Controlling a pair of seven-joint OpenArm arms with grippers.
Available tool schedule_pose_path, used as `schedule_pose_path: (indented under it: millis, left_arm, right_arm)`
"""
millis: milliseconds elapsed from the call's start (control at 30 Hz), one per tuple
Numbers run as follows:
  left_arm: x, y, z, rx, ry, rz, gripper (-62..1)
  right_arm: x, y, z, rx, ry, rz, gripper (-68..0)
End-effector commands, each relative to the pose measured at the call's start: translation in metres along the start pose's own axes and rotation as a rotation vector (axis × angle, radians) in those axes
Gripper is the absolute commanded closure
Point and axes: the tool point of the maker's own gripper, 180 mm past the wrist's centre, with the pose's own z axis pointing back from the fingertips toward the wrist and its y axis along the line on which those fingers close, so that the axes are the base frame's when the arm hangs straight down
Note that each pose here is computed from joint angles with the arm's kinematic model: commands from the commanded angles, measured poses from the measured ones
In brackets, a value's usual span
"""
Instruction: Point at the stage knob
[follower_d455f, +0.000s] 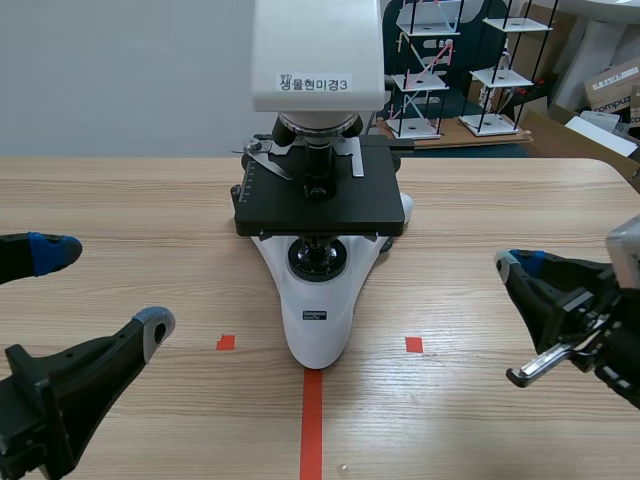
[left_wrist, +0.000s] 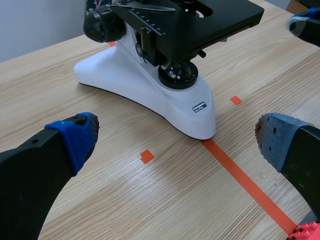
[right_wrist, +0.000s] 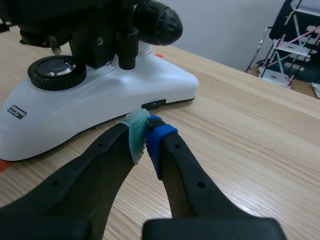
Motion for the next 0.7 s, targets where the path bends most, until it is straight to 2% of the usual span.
schedule_pose_path:
  millis: [0,200,500,667]
  left_arm:
    - [0.012,-0.004,-0.001,-0.008,-0.044,0.001,-62.3]
    - [0.012,-0.004,-0.001,-0.008,-0.044,0.001,-62.3]
    - [0.012,-0.004,-0.001,-0.008,-0.044,0.001,-62.3]
    - [0.012,-0.004,-0.001,-0.008,-0.044,0.001,-62.3]
  right_arm:
    - [0.019,-0.008,-0.012,0.000,-0.070,0.019,-1.2]
    - [0.016,-0.014,-0.040,-0.002,-0.096,0.010,-0.9]
    - [0.019,-0.003,-0.073,0.039,-0.115,0.030,-0.9]
    - [0.019,0.000,-0.089,0.008,-0.120,0.046,-0.9]
